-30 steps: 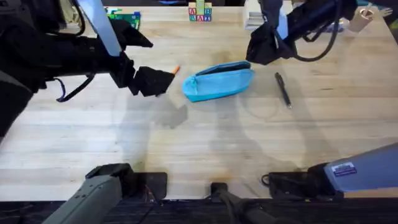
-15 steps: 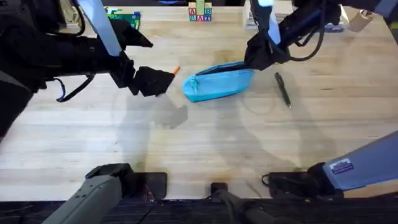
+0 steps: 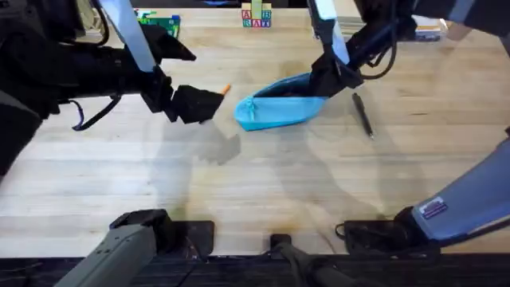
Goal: Unzip the bag, pick up the pens from the table one at a time and place them inside, then zip the bag closed.
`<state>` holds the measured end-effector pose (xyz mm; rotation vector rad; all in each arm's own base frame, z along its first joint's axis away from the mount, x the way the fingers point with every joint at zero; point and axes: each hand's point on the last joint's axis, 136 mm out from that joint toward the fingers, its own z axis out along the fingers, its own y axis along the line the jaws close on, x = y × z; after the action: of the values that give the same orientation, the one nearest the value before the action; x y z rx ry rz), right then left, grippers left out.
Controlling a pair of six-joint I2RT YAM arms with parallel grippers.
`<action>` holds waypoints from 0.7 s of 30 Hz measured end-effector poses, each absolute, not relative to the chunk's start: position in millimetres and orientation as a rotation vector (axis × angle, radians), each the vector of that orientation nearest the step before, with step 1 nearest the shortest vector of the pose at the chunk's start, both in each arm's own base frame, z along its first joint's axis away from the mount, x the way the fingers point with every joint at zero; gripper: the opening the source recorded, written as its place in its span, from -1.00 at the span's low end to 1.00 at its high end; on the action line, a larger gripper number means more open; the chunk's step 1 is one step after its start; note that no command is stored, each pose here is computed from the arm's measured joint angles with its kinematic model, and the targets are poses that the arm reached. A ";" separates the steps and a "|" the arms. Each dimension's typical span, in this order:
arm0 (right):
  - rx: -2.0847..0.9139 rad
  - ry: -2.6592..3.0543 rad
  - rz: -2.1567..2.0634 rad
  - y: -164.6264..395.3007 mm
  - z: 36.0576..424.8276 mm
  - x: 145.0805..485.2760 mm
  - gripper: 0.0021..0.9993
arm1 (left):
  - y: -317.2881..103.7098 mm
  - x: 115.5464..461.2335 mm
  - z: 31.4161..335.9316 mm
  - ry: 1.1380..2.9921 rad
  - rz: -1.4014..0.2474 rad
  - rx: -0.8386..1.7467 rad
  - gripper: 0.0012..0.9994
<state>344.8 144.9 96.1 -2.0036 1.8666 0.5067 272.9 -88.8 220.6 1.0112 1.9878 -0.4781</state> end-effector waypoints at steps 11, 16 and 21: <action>-2.007 1.879 0.523 144.7 90.1 344.4 -0.92 | -88.7 273.0 220.6 1.988 -0.478 1.011 0.99; -2.009 1.878 0.524 144.8 89.9 344.1 -0.05 | -88.7 272.9 220.7 1.988 -0.477 1.011 0.99; -2.012 1.870 0.524 145.1 90.2 344.2 0.98 | -88.7 273.0 220.6 1.988 -0.478 1.011 0.99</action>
<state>344.2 145.1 90.2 -2.0121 1.8704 0.5244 273.0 -88.7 220.6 1.0112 1.9881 -0.4777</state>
